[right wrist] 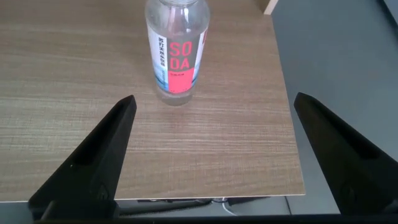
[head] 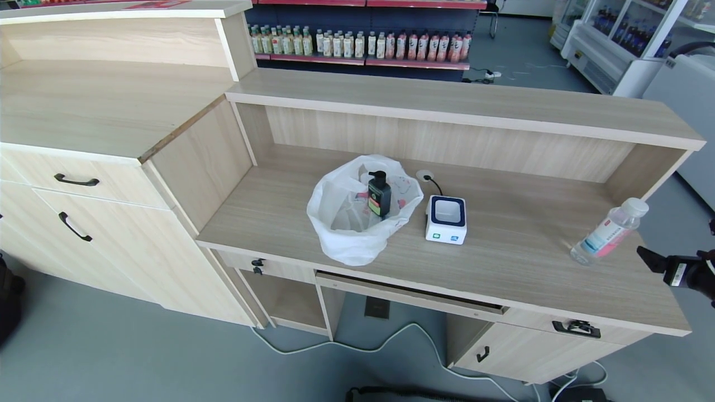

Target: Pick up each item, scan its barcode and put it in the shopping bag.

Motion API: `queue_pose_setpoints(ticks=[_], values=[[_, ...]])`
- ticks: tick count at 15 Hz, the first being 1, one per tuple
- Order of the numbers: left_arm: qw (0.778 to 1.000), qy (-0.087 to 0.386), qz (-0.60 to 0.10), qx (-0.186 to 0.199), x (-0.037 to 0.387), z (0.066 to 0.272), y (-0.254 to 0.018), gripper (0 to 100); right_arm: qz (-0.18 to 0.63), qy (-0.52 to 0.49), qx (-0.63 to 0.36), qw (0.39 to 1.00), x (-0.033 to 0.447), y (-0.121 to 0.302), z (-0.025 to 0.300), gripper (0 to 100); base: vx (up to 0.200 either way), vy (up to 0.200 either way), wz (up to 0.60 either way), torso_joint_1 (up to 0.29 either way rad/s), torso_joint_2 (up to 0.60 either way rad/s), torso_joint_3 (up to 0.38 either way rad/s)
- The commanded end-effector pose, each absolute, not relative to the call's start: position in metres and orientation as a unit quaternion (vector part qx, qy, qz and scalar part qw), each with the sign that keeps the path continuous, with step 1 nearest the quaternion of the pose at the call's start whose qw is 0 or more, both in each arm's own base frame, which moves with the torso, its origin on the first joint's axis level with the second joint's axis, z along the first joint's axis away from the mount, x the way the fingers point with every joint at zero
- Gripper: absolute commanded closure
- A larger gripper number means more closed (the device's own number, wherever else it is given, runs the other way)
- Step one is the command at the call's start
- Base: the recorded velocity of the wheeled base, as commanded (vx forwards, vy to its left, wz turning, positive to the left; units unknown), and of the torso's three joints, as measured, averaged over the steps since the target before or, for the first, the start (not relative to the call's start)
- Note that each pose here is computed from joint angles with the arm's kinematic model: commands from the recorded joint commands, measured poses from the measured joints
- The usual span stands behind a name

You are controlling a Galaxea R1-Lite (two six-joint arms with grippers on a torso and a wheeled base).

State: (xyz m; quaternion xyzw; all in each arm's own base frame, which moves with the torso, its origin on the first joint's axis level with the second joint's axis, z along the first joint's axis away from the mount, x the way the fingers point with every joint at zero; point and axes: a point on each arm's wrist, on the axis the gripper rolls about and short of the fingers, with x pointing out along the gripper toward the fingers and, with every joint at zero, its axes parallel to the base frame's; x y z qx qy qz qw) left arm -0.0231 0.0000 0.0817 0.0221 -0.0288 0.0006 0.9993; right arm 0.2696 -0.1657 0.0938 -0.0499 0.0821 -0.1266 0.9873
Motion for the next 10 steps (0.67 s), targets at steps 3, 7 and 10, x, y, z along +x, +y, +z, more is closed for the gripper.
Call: queue_pose_setpoints(ticks=[3,7,10], values=[[0.999,-0.029,0.001,0.022,-0.023,0.082,0.0,0,-0.138,0.072,-0.059,0.986,0.28,-0.176,0.095,0,0.0,0.0,0.0,0.0,0.0,0.0],[0.999,-0.029,0.001,0.022,-0.023,0.082,0.0,0,-0.147,0.075,-0.059,0.984,0.284,-0.18,0.09,0,0.0,0.0,0.0,0.0,0.0,0.0],[0.999,-0.029,0.001,0.022,-0.023,0.082,0.0,0,-0.174,0.08,-0.061,0.98,0.286,-0.184,0.086,0,0.0,0.0,0.0,0.0,0.0,0.0]])
